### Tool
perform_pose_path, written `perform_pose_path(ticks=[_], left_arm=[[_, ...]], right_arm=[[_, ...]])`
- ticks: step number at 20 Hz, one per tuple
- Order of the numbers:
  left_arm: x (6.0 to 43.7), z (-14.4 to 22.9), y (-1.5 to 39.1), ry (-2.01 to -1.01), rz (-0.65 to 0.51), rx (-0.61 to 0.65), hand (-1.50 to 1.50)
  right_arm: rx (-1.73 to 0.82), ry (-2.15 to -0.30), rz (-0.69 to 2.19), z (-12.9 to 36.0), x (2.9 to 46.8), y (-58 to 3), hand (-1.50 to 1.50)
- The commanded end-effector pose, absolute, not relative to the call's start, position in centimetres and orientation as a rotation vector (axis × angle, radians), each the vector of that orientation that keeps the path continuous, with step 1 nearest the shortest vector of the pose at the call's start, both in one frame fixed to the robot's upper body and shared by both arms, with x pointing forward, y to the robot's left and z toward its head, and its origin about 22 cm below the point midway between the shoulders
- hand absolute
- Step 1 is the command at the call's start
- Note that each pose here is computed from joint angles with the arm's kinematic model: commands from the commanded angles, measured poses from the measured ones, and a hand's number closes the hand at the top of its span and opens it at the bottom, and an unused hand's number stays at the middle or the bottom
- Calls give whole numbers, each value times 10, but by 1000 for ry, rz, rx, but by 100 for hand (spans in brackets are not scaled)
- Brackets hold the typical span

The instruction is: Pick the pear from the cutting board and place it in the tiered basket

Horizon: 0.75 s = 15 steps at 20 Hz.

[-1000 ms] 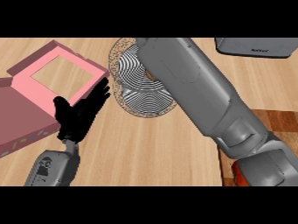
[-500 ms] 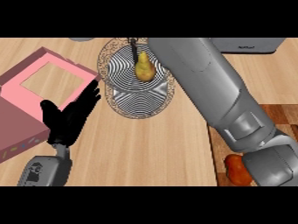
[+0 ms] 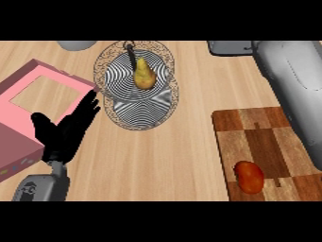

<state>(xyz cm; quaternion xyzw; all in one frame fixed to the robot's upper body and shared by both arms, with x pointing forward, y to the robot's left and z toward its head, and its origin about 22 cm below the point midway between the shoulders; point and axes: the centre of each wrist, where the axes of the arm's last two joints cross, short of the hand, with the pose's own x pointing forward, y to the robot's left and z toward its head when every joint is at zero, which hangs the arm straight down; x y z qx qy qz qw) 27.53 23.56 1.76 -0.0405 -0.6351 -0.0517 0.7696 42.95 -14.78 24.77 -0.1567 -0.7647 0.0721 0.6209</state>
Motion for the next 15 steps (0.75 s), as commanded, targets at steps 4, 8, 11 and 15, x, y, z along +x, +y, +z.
perform_pose_path(ticks=[4,8,11,15], left_arm=[[277,15,235,-1378,-98,-83,0],[274,20,236,-1389,-79,-76,0],[287,33,244,-1392,-114,-75,0],[282,24,245,-1386,-126,-98,0]], right_arm=[[-323,-1755,323,259,383,-265,-150],[-335,-1739,331,276,346,-337,-150],[-328,-1727,329,263,314,-362,-150],[-347,-1754,281,280,287,-427,-150]])
